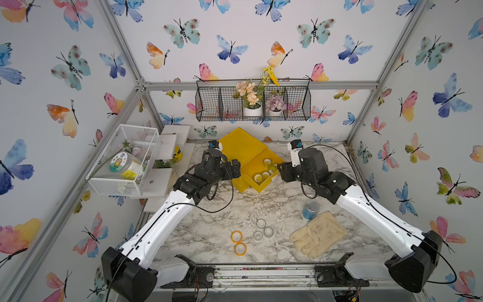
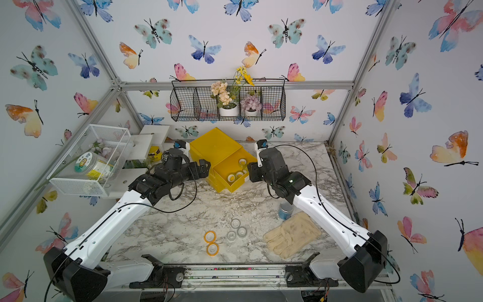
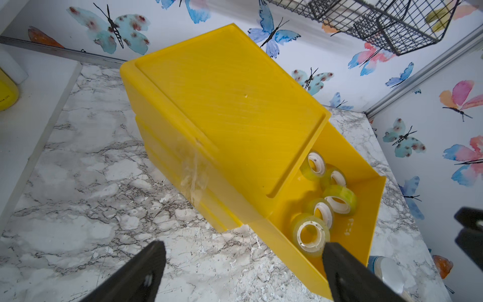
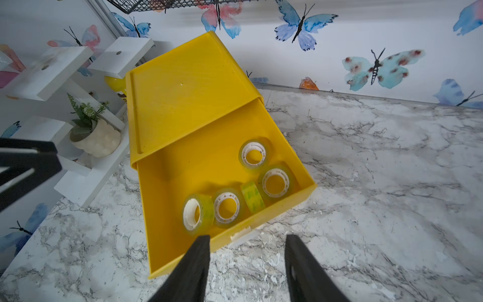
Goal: Place the transparent tape into the drawer according to color
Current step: Place the tape in the drawer, then close the drawer in the storage box.
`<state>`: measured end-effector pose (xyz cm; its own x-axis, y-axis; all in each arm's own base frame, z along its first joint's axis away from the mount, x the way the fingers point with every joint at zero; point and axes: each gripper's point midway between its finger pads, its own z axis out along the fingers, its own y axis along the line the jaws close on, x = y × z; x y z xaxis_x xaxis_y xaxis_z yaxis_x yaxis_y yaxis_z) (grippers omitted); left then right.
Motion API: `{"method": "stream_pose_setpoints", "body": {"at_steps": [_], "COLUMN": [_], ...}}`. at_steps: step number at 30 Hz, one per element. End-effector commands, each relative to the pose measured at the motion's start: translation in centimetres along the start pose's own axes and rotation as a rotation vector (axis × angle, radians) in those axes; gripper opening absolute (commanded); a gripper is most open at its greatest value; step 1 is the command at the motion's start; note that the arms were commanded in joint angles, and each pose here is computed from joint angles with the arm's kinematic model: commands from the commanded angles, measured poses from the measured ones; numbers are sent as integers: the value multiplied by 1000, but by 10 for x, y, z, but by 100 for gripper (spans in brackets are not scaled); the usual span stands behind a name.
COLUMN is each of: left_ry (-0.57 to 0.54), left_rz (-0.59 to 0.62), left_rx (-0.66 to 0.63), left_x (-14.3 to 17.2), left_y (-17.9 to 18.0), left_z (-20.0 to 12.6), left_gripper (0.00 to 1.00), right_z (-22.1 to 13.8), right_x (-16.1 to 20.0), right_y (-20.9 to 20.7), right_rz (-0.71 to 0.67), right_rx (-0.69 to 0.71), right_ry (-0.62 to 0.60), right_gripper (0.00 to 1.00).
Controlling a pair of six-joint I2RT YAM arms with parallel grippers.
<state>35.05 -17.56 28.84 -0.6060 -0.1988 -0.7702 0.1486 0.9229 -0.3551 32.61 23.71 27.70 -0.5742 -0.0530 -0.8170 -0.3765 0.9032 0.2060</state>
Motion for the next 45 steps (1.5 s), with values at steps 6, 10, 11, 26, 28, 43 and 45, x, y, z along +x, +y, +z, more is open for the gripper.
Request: {"method": "stream_pose_setpoints", "body": {"at_steps": [6,10,11,26,28,43,45], "left_ry": [-11,22,28,92,112,164,166], "left_rz": [-23,-40,-46,-99,-101,-94,-93], "left_rx": [-58,-110,-118,-160,-151,-134,-130], "left_x": [-6,5,7,29,33,49,50], "left_y": [10,25,29,55,53,53,53], "left_z": [23,40,42,60,61,59,58], "left_gripper": [99,99,99,99,99,99,99], "right_z": [20,47,52,107,114,155,160], "right_x": [61,57,55,16,9,-15,-13], "right_y": [-4,7,10,39,45,77,79], "right_rz": [73,71,72,9,9,11,18], "right_rx": [-40,-79,-89,-174,-195,-331,-339], "right_ry": [122,110,108,26,6,-75,-66], "right_gripper": [48,48,48,48,48,48,48]}}
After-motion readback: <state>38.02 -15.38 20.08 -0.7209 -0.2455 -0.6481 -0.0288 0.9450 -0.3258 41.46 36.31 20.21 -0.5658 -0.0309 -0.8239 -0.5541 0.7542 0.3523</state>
